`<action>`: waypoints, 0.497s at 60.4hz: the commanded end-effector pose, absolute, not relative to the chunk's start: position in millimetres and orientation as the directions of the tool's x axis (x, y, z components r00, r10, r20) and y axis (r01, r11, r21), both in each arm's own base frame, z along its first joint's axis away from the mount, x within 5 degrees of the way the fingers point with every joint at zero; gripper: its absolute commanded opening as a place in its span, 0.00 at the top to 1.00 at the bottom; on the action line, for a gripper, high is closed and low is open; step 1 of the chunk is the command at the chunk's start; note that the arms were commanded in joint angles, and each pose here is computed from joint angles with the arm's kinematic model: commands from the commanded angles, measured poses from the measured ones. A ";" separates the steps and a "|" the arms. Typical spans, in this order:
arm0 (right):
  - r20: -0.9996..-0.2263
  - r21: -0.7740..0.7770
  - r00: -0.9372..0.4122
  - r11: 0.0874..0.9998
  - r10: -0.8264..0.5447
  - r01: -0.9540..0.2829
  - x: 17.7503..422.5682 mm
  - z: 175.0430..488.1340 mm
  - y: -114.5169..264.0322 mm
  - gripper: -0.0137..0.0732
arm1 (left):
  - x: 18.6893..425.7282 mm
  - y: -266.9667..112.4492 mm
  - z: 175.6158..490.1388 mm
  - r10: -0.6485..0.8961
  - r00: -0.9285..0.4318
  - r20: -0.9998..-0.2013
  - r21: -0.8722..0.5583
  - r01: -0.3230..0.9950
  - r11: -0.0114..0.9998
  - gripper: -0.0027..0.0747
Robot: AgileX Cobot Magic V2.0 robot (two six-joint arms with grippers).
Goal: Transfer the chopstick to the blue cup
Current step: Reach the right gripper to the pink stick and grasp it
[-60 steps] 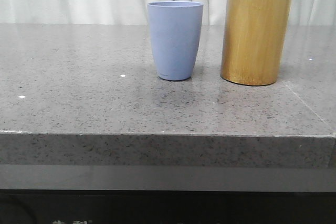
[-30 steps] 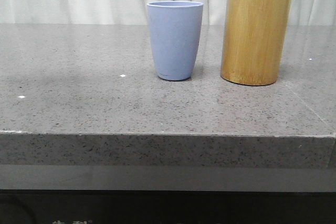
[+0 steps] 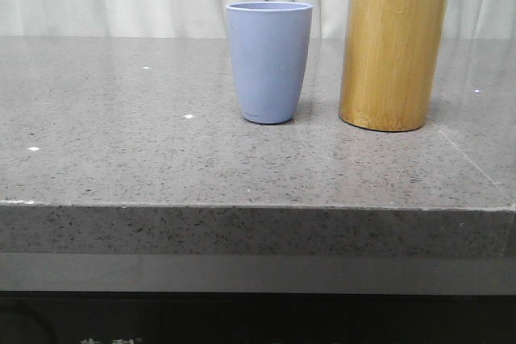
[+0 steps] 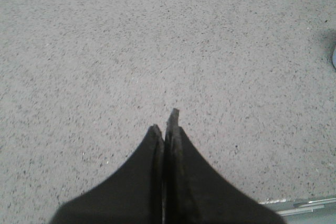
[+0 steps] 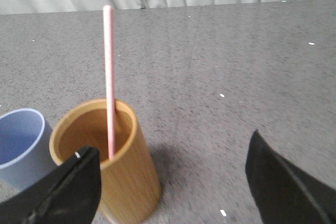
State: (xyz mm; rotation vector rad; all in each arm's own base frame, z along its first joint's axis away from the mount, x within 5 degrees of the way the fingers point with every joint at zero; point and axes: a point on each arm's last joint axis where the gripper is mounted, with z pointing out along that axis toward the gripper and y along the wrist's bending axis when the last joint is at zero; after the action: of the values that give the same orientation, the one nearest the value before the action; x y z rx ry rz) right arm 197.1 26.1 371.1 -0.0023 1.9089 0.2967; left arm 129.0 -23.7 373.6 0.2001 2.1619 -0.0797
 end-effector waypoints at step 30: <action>-0.951 0.219 -0.272 0.940 0.146 -0.260 330.6 390.1 92.1 0.17 | 54.2 -9.1 352.9 0.029 -0.265 -0.964 -0.018 0.174 0.985 0.99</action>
State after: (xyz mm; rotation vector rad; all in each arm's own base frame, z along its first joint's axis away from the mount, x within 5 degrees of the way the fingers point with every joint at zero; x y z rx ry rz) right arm 323.1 92.9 363.9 -0.1202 1.9384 0.3922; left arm 52.6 -8.2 337.9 0.1670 1.9458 -0.1147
